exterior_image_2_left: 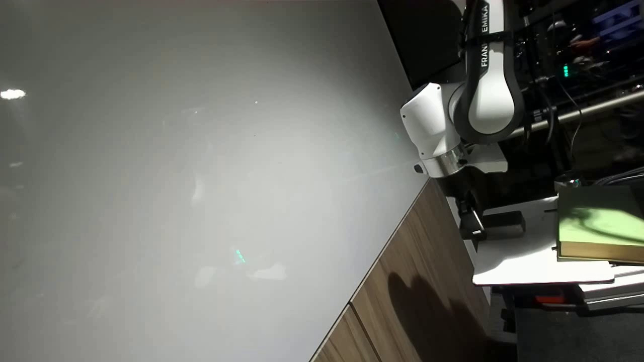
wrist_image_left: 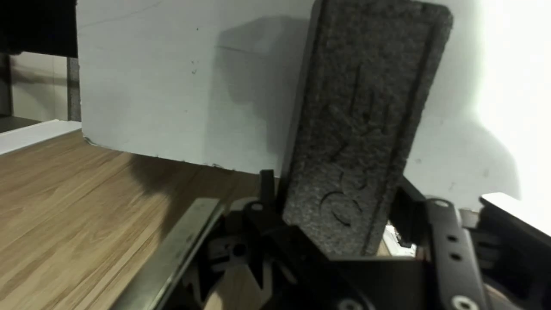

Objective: Use the black eraser to wipe the whiteboard.

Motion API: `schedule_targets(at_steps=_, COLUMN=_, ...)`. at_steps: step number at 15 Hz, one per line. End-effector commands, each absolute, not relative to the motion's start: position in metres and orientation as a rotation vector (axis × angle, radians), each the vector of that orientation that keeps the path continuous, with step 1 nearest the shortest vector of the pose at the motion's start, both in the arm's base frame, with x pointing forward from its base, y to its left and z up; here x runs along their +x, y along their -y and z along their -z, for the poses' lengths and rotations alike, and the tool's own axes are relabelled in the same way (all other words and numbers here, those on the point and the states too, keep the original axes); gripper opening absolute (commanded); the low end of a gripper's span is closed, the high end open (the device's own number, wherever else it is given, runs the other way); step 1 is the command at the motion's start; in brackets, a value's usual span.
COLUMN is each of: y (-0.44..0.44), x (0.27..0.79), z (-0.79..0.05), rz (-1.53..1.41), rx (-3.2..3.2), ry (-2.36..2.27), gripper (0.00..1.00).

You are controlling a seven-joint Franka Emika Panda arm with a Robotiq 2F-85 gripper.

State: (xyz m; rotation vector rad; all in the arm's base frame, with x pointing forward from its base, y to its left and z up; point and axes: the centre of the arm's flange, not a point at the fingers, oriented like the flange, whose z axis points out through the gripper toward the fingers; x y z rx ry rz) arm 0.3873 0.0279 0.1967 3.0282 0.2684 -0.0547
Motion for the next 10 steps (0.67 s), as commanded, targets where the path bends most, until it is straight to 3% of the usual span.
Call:
schedule_targets(at_steps=1, y=-0.026, x=0.358, z=-0.197, rz=0.01, rx=3.033, ry=-0.24, gripper=0.97)
schedule_targets(at_steps=10, y=-0.031, x=0.359, z=-0.214, rz=0.018, rx=3.013, ry=-0.262, gripper=1.0)
